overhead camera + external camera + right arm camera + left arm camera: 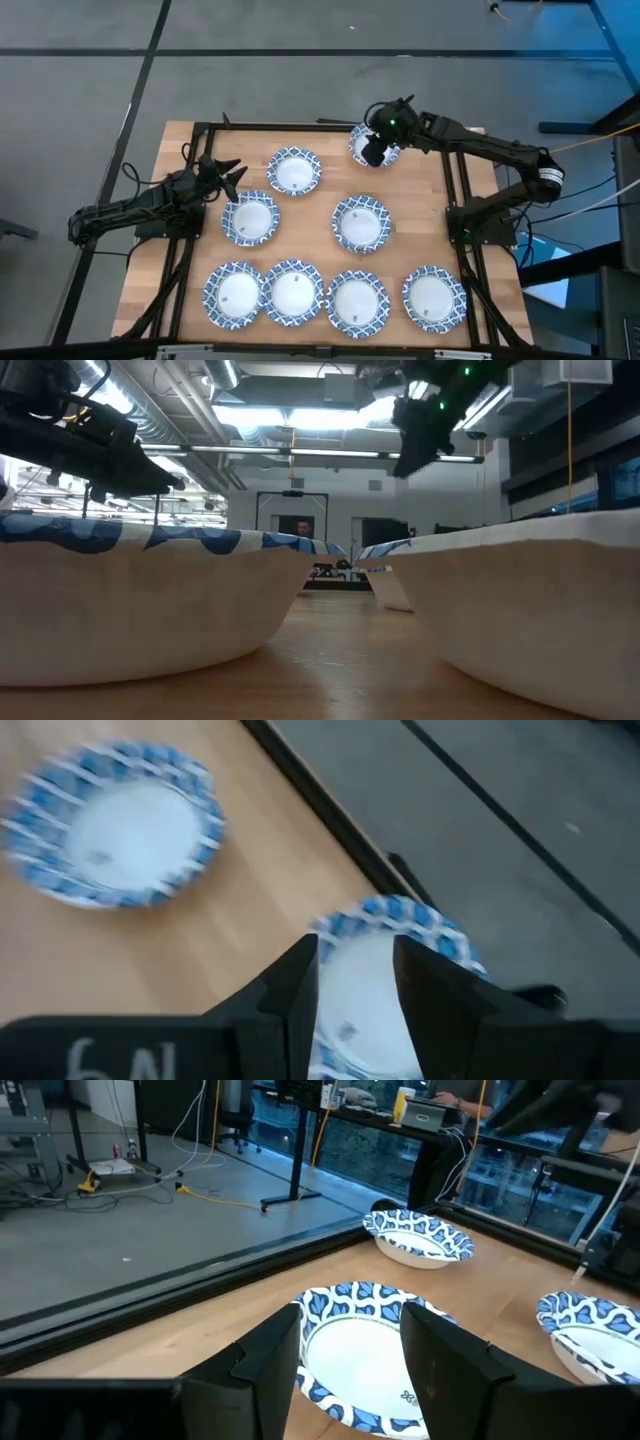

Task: Nest bowls inside each other
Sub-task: Stack the white bowl on top of the white bowl

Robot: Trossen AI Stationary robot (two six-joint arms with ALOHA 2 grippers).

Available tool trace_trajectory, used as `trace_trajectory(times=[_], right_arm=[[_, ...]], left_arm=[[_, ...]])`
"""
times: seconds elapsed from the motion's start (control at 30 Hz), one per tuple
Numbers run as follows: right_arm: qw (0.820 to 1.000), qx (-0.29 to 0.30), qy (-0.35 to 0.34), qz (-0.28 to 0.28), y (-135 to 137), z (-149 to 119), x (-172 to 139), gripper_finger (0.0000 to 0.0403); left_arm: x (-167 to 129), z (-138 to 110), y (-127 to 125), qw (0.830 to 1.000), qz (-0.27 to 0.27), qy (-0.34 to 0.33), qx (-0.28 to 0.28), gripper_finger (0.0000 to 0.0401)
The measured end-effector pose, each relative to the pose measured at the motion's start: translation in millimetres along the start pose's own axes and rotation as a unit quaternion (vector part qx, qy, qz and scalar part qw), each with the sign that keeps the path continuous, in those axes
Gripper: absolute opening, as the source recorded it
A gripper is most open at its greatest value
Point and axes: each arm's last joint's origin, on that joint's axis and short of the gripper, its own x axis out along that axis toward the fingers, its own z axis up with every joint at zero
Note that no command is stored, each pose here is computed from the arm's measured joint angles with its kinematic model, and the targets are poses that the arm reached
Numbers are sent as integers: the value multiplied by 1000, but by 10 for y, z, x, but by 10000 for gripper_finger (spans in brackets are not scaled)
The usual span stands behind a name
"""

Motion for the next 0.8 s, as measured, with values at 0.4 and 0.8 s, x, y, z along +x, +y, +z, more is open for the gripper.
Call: trace_trajectory(times=[0.4, 0.8], right_arm=[[995, 99, -4, -27, -36, -285, 297, 132], [993, 109, 21, 47, 12, -426, 373, 212]], left_arm=[[0, 0, 0, 1000, 0, 0, 0, 169], [0, 0, 0, 1000, 0, 0, 0, 169]])
